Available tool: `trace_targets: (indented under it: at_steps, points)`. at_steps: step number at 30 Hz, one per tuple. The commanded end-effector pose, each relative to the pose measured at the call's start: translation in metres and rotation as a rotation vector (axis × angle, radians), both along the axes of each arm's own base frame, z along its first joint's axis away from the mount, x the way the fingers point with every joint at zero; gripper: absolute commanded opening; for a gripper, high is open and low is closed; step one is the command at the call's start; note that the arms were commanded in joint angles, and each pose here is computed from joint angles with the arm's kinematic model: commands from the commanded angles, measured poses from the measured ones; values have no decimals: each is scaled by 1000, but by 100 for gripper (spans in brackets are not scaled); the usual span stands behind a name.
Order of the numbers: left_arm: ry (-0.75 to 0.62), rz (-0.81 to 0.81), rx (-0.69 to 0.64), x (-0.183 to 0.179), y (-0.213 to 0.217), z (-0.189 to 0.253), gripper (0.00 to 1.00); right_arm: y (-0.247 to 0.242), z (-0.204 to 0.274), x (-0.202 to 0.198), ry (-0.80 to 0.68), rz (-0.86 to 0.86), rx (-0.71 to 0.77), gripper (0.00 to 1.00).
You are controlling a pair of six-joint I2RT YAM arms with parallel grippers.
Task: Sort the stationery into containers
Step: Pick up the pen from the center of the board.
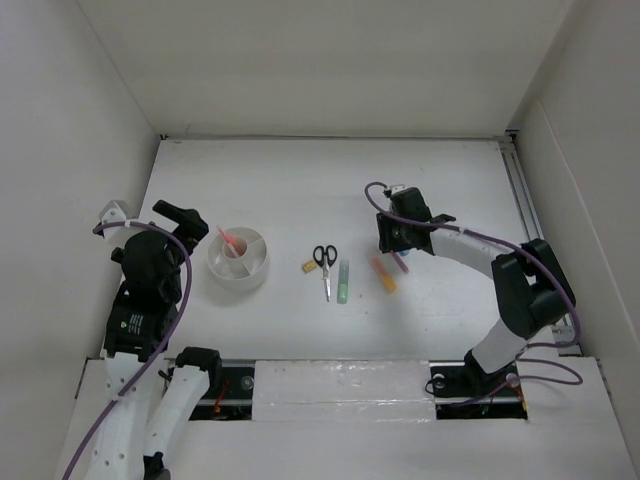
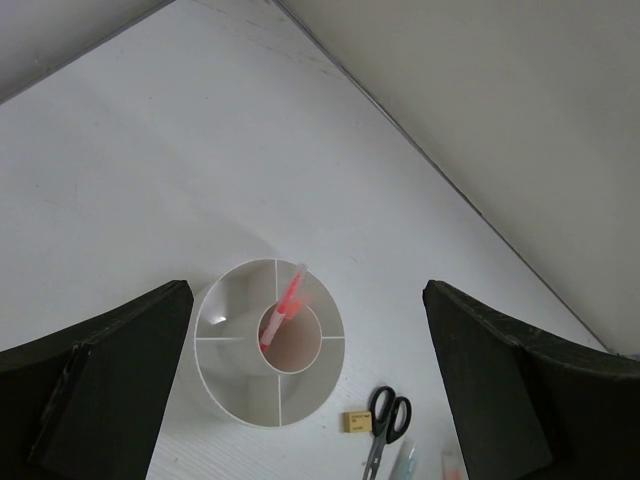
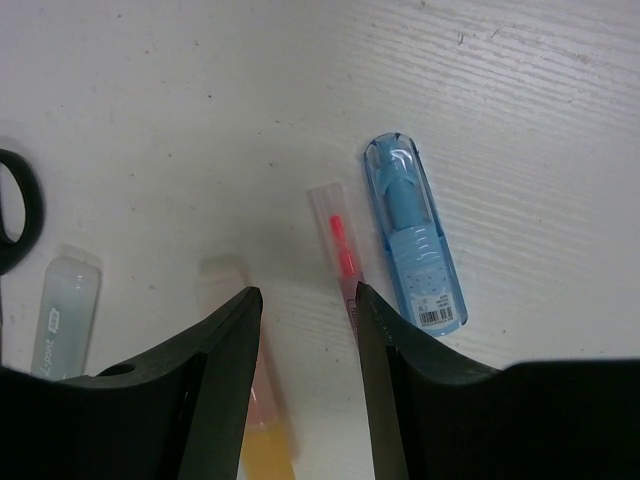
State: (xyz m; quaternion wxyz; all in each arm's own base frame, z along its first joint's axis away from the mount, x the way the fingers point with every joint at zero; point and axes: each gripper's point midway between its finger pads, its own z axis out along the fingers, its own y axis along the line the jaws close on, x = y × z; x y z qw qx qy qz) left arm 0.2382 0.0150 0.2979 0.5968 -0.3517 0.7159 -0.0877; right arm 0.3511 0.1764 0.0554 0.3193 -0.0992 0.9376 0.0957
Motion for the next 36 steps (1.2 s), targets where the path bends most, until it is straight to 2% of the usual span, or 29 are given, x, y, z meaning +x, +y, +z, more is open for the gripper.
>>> trace_targets:
  at_steps: [1,22,29,31,36]
  points:
    - [-16,-8,9,5,-1,2,100,3,11,15,-36,4,-1,49]
    - [-16,-8,9,5,-1,2,100,2,-18,24,17,28,-34,50]
    - [-26,1,11,3,1,5,100,9,-32,14,72,66,-67,45]
    - [-26,1,11,3,1,5,100,9,-34,16,72,61,-75,37]
    - [-26,1,11,3,1,5,100,9,-40,8,109,62,-86,36]
